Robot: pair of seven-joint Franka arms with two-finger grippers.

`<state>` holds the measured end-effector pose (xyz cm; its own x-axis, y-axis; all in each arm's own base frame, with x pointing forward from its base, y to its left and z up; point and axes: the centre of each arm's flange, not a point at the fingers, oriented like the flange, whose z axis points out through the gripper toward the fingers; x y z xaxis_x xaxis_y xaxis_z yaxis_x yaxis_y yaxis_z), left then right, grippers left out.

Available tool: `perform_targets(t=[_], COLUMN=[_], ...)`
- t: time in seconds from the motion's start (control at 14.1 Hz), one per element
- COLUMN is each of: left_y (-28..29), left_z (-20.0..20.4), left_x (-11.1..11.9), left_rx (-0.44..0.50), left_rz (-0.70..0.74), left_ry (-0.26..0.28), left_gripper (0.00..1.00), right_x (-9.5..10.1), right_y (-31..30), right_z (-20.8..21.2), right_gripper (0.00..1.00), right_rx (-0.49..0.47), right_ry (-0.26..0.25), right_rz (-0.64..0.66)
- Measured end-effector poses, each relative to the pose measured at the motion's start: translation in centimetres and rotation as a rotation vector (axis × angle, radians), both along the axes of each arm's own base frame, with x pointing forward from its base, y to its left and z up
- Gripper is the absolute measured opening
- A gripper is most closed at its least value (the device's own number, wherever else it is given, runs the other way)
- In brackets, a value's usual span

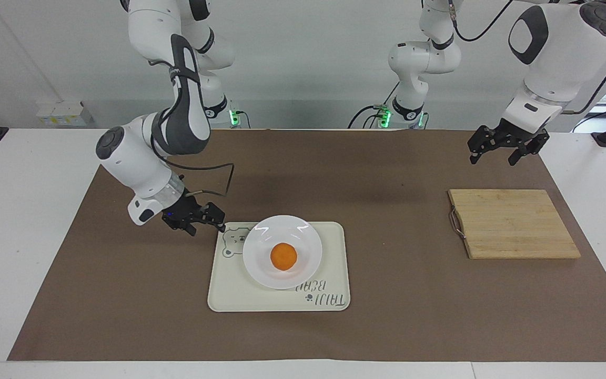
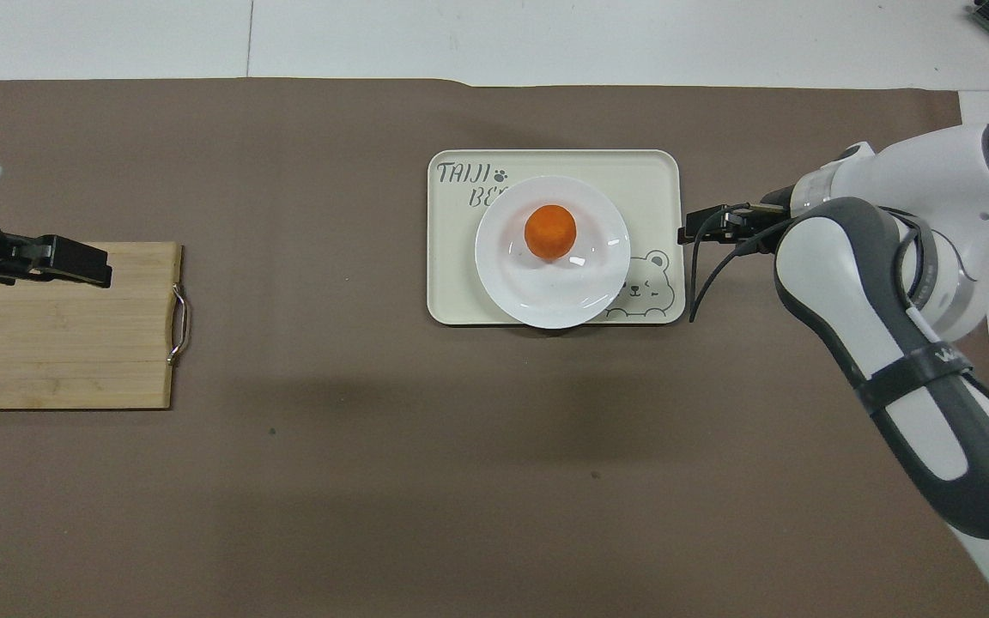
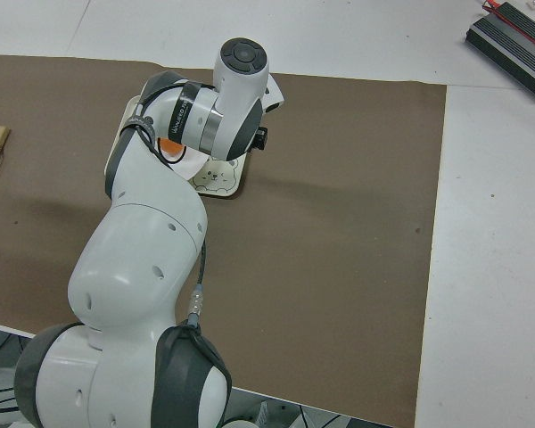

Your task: Place orange and plate with both arms

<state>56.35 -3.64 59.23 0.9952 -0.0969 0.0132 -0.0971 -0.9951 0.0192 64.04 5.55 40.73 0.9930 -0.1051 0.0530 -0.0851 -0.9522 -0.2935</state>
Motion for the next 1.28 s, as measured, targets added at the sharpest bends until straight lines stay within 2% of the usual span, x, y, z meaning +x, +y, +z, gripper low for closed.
perform_targets(t=[0.35,0.64,0.78,1.28], left_y=[0.0,0.0,0.0,0.0], left_z=[0.0,0.0,0.0,0.0], left_x=[0.0,0.0,0.0,0.0], left_rx=[0.000,0.000,0.000,0.000], left_rz=[0.000,0.000,0.000,0.000], left_ry=[0.000,0.000,0.000,0.000], left_gripper=[1.00,1.00,1.00,1.00], right_x=[-2.2,-4.3,-5.9,-9.7], right_y=[-2.0,-4.5,-6.1,-8.7], right_z=[4.3,8.4,11.0,17.2], right_gripper=[1.00,1.00,1.00,1.00], right_rx=[-0.181,-0.197,-0.239,-0.295], right_ry=[0.034,0.059,0.067,0.044], right_rz=[0.065,0.051,0.048,0.033])
